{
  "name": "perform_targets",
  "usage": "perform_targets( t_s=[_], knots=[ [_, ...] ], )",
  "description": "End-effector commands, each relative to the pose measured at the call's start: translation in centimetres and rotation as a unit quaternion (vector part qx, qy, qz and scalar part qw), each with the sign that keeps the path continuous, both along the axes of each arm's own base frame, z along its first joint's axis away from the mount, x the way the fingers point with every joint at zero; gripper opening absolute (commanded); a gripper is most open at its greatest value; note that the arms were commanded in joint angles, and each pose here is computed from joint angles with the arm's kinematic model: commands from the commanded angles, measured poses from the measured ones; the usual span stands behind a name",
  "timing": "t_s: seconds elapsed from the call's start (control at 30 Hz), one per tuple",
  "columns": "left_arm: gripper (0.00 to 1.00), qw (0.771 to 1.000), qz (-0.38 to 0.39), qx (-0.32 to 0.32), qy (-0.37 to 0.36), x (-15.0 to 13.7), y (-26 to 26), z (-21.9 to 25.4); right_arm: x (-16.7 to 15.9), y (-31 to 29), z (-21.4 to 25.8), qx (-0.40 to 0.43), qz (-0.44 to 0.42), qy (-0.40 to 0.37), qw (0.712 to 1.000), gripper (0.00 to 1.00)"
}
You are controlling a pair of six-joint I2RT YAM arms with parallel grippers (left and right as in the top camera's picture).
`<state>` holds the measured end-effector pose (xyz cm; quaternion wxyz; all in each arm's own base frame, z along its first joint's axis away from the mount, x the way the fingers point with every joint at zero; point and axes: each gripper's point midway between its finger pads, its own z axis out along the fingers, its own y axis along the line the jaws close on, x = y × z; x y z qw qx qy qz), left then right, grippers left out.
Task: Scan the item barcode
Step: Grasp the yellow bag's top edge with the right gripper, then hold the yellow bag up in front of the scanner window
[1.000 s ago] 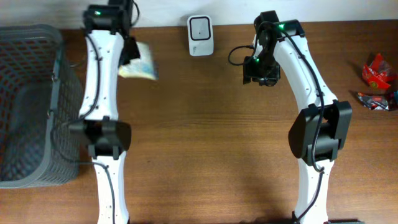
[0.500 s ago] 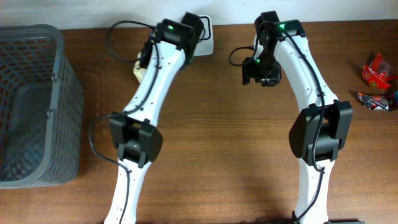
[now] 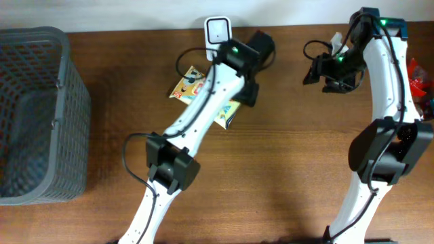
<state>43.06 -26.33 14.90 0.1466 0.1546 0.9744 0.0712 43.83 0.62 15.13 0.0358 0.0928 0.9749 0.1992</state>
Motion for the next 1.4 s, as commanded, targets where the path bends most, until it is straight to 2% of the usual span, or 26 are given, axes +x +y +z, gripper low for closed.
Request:
perform_targets(
  t_s=[0.0, 0.07, 0.17, 0.2, 0.27, 0.37, 0.5, 0.6, 0.7, 0.73, 0.77, 0.8, 0.87, 0.97, 1.1, 1.23, 1.27, 1.37],
  knots=[
    [0.99, 0.992, 0.074, -0.059, -0.084, 3.4, 6.3, 8.0, 0.0, 4.6, 2.0, 0.033, 0.108, -0.057, 0.992, 0.64],
    [0.99, 0.982, 0.154, -0.063, -0.09, 4.8, 11.2, 8.3, 0.4, 7.3, 1.7, 0.018, 0.162, -0.079, 0.983, 0.72],
    [0.99, 0.958, 0.264, -0.071, -0.091, 6.2, 18.0, 8.0, 2.2, 11.4, 0.3, -0.037, 0.219, -0.125, 0.967, 0.76],
    [0.99, 0.952, 0.284, -0.069, -0.092, 6.5, 20.1, 8.0, 2.6, 14.4, -0.7, -0.047, 0.268, -0.147, 0.951, 0.93],
    [0.99, 0.948, 0.297, -0.067, -0.092, 6.6, 21.5, 8.0, 3.6, 18.0, -2.4, -0.075, 0.33, -0.182, 0.923, 0.93],
    [0.99, 0.942, 0.317, -0.065, -0.092, 6.7, 23.6, 7.9, 5.0, 22.5, -5.6, -0.125, 0.372, -0.214, 0.894, 0.91],
    [0.99, 0.936, 0.337, -0.057, -0.081, 6.2, 25.7, 7.7, 5.5, 26.5, -9.4, -0.14, 0.422, -0.238, 0.864, 0.88],
    [0.99, 0.935, 0.343, -0.053, -0.075, 5.9, 26.4, 7.6, 5.3, 26.9, -13.1, -0.14, 0.435, -0.216, 0.863, 0.86],
    [0.99, 0.935, 0.343, -0.053, -0.075, 5.9, 26.4, 7.6, 4.7, 26.6, -15.8, -0.14, 0.441, -0.191, 0.866, 0.64],
    [0.99, 0.935, 0.343, -0.053, -0.075, 5.9, 26.4, 7.6, 4.7, 26.6, -16.0, -0.14, 0.441, -0.189, 0.866, 0.61],
    [0.99, 0.935, 0.343, -0.053, -0.076, 5.9, 26.4, 7.6, 4.7, 26.6, -16.0, -0.14, 0.441, -0.189, 0.866, 0.52],
    [0.99, 0.935, 0.343, -0.053, -0.075, 5.9, 26.4, 7.6, 4.8, 26.6, -15.9, -0.14, 0.438, -0.191, 0.867, 0.33],
    [0.99, 0.935, 0.343, -0.053, -0.075, 5.9, 26.4, 7.6, 5.8, 25.9, -15.6, -0.16, 0.386, -0.19, 0.889, 0.21],
    [0.99, 0.935, 0.343, -0.053, -0.075, 5.9, 26.4, 7.6, 7.5, 25.5, -13.6, -0.179, 0.325, -0.205, 0.906, 0.13],
    [0.99, 0.935, 0.343, -0.053, -0.075, 5.9, 26.4, 7.6, 11.1, 26.7, -6.6, -0.162, 0.245, -0.275, 0.916, 0.08],
    [0.99, 0.935, 0.343, -0.053, -0.075, 5.9, 26.4, 7.6, 13.8, 27.0, -1.1, -0.15, 0.214, -0.345, 0.902, 0.08],
    [0.99, 0.935, 0.343, -0.053, -0.075, 5.9, 26.4, 7.6, 15.6, 26.9, 1.7, -0.143, 0.193, -0.39, 0.889, 0.04],
    [0.99, 0.935, 0.343, -0.053, -0.075, 5.9, 26.4, 7.6, 19.3, 25.5, 5.6, -0.165, 0.131, -0.474, 0.855, 0.04]
  ],
)
